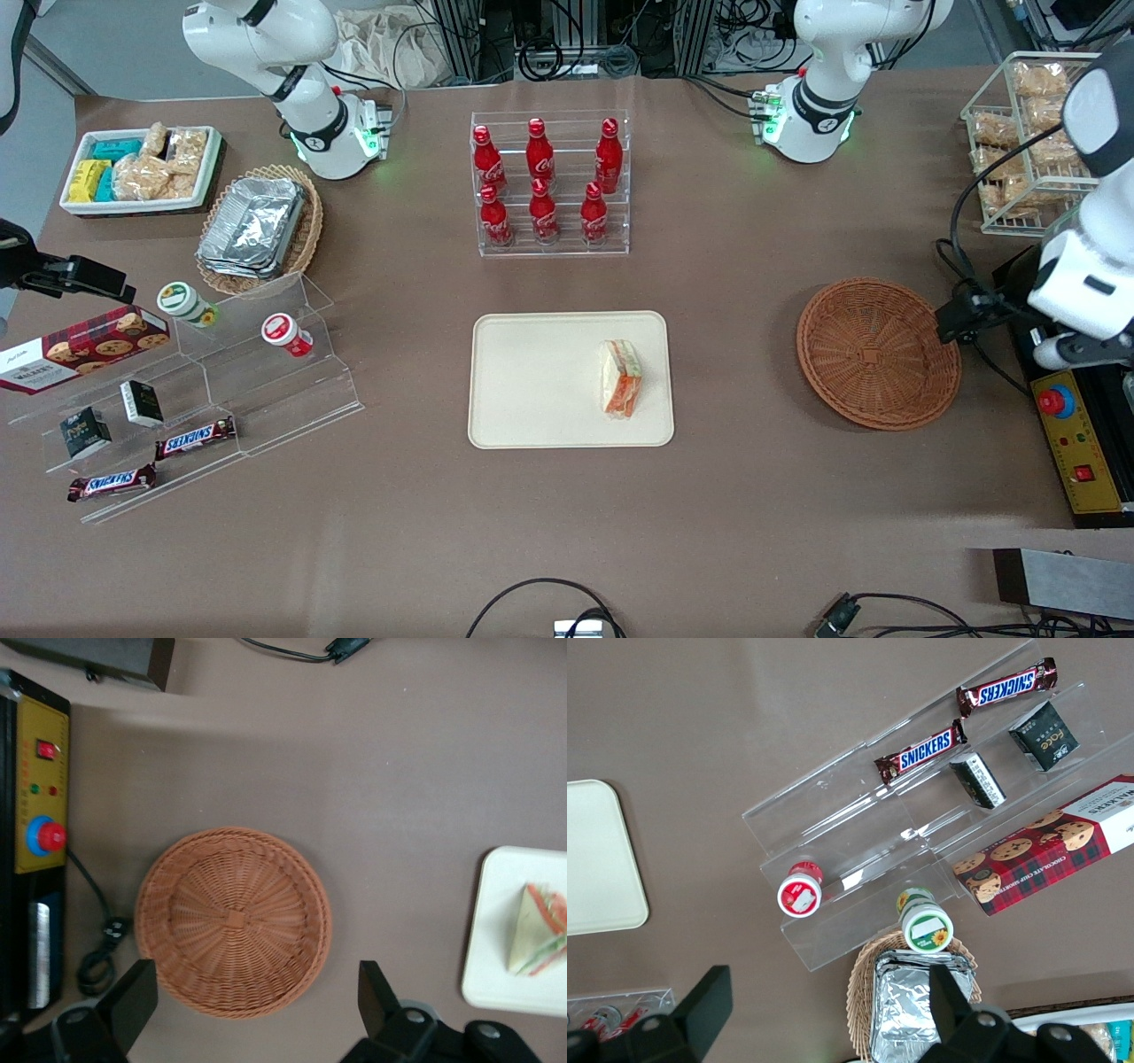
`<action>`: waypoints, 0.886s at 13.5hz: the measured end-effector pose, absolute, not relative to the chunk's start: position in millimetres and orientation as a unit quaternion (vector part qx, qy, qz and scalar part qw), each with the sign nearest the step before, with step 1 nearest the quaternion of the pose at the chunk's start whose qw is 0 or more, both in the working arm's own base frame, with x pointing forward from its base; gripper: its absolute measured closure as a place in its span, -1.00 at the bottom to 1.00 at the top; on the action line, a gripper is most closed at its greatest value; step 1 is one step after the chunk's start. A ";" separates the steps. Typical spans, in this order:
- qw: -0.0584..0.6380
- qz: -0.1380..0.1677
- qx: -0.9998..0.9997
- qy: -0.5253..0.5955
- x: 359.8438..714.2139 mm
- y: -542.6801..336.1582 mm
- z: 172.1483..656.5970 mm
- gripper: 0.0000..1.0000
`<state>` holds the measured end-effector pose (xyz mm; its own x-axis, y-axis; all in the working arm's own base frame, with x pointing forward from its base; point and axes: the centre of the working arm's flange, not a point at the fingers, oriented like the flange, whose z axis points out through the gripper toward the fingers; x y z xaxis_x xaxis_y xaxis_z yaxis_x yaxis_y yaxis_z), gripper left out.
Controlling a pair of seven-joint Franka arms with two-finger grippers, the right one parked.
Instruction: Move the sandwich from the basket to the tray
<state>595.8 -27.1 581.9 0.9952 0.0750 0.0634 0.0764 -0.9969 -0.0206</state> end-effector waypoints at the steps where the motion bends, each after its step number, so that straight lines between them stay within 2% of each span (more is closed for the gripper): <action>1: 0.012 -0.034 -0.999 -0.025 587.9 -24.4 592.6 -1.00; 6: 0.013 -0.055 -0.998 0.005 547.2 -31.8 642.2 -1.00; 12: 0.015 -0.041 -0.999 0.000 512.9 -22.0 671.1 -1.00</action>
<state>512.9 -22.0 671.1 0.9966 -0.0020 0.0823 0.0004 -0.9996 -0.0297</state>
